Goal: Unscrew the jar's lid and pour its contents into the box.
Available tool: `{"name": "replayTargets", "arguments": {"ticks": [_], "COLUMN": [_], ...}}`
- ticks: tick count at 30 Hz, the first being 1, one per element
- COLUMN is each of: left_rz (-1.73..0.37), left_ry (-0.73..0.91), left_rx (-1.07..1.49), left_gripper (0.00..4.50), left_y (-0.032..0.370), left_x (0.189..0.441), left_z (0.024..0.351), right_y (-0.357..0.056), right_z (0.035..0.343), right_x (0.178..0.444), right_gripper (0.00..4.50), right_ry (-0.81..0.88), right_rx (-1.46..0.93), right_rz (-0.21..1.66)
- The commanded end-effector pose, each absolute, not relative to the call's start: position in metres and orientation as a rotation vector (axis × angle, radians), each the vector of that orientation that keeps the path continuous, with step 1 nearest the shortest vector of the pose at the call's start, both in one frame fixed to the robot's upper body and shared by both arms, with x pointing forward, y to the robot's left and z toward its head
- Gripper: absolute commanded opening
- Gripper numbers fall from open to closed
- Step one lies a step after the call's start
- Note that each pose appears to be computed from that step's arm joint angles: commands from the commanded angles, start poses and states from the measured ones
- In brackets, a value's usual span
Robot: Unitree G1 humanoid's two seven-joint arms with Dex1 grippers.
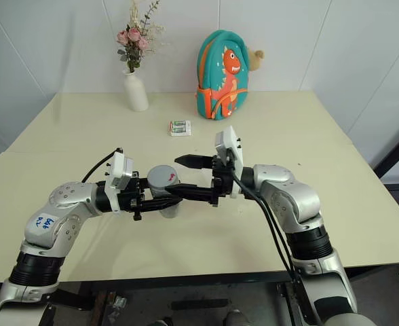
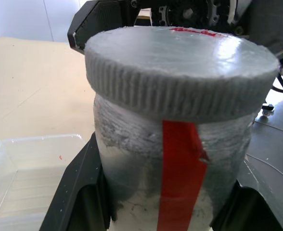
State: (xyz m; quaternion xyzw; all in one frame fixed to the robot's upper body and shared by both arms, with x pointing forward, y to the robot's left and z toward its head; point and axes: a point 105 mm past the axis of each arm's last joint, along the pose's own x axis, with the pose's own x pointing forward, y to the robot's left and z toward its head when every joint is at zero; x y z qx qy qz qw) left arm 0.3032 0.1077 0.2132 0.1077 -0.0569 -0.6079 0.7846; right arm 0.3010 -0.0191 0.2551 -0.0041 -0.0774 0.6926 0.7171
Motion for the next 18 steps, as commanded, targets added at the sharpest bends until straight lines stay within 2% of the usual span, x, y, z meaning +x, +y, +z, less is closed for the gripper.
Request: {"name": "replayTargets", "arguments": {"ticks": [1,10,18], "left_rz": [-1.327,-1.335,-1.343], "left_ry": [-0.174,-0.173,-0.182], "left_rx": [0.255,0.25,0.243], "left_gripper": [1.98,1.98,1.98], "left_y": [0.102,0.1,0.097], "left_x": [0.303,0.302,0.302], "left_z": [0.224,0.223,0.225], "right_y": [-0.003,0.008,0.0], "right_z": [0.269,0.273,0.269], "right_x": [0.29,0.304,0.314], "right_gripper": [4.44,4.44,4.44], "right_ry": [-0.234,-0.252,-0.244], "right_rx": [-0.037,-0.057,-0.108], "right_rz": [1.578,1.522,1.476]}}
